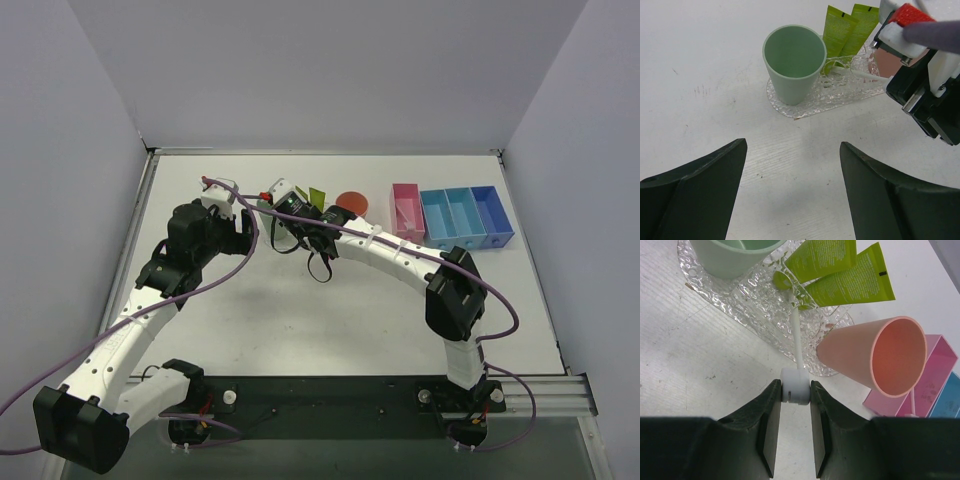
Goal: Prepare toiletry sets of a toothbrush and toothpaste on the tray
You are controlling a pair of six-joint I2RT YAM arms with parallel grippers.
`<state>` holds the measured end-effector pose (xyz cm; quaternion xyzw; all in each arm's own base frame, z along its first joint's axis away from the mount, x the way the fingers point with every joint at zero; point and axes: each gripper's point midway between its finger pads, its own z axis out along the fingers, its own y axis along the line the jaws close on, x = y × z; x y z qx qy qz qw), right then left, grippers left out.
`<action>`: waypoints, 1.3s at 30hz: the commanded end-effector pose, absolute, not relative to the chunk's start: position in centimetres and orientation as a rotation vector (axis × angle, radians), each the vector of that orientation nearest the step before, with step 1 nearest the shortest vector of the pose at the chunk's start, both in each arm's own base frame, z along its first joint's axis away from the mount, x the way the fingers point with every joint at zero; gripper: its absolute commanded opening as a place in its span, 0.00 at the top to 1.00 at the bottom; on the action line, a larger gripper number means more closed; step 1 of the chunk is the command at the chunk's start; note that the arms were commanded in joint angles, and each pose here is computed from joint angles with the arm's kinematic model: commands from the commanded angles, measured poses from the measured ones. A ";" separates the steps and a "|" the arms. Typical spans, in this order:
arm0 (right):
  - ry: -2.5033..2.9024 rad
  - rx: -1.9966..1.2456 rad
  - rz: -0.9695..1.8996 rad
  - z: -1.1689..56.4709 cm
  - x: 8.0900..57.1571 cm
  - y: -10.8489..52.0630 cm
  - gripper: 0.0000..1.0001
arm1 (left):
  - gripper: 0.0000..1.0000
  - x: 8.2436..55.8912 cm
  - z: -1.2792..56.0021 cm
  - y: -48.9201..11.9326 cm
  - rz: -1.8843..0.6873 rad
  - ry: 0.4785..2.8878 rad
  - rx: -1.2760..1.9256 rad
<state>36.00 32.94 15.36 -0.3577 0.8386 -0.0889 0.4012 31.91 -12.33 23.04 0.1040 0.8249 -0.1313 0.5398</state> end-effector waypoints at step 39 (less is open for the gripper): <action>2.361 -0.210 0.278 21.1 38.2 11.3 0.61 | 0.15 32.0 25.2 -11.8 -0.292 1.876 0.225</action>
